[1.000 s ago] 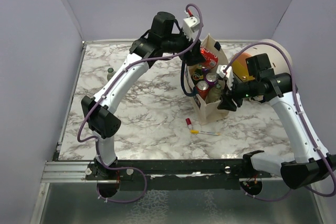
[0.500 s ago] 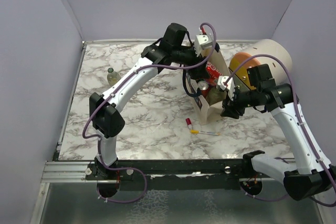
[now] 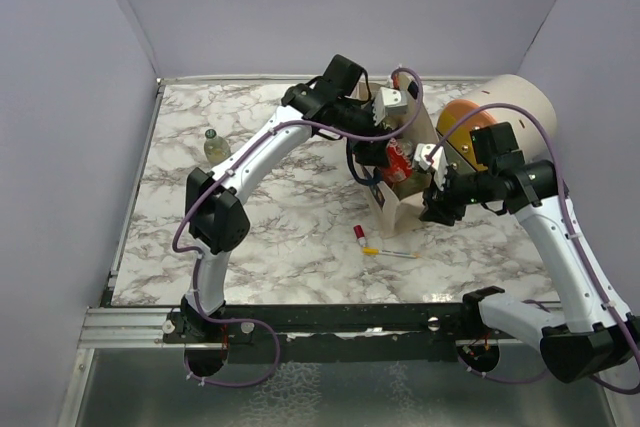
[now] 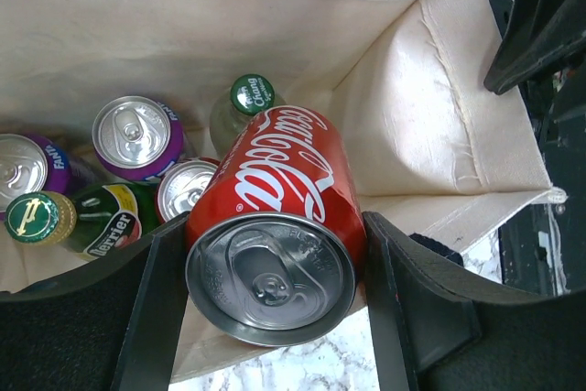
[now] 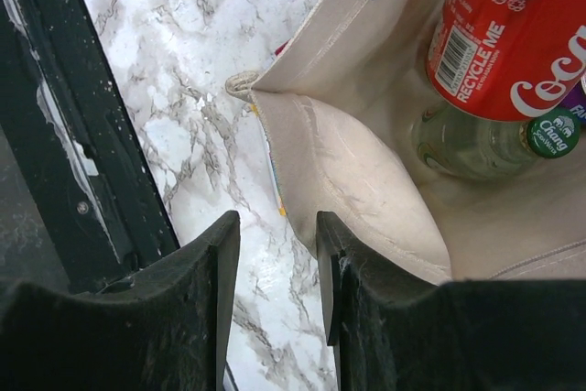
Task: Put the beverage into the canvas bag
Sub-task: Place the drink in the canvas bag.
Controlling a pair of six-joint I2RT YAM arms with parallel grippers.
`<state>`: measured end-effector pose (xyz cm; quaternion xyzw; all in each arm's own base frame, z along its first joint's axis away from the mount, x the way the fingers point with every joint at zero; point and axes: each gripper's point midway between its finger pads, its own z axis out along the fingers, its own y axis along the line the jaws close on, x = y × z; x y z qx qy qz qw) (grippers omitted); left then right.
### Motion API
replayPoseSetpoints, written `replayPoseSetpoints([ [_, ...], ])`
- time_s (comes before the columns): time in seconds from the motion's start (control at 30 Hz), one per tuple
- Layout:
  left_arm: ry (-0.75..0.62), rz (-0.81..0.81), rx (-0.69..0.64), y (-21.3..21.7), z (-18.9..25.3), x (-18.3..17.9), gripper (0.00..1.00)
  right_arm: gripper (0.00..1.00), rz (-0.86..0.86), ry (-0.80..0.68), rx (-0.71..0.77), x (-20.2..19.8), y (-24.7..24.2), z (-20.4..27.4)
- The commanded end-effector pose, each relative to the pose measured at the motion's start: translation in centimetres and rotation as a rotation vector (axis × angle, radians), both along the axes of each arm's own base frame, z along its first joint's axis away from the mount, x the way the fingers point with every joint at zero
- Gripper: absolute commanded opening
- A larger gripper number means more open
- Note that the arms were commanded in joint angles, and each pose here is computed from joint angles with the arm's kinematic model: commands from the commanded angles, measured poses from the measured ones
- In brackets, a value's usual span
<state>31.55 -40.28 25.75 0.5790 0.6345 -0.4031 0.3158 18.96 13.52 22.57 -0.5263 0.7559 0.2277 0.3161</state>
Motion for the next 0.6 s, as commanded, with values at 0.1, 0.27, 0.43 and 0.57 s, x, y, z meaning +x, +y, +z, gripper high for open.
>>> replayPoseSetpoints([
  [0.1, -0.100, -0.148, -0.053, -0.5, 2.4, -2.1, 0.00, 0.38, -0.027, 0.006, 0.066, 0.4, 1.1, 1.7],
  [0.27, -0.113, -0.196, -0.035, -0.5, 1.8, -2.9, 0.00, 0.36, -0.061, -0.004, 0.105, 1.0, 1.6, 3.1],
  [0.43, -0.119, -0.231, -0.018, -0.5, 1.0, -3.5, 0.00, 0.36, -0.071, -0.015, 0.111, 0.6, 1.4, 3.8],
  [0.57, -0.115, -0.254, -0.011, -0.8, 0.4, -4.2, 0.00, 0.36, -0.057, -0.029, 0.078, 0.3, 0.9, 2.8],
])
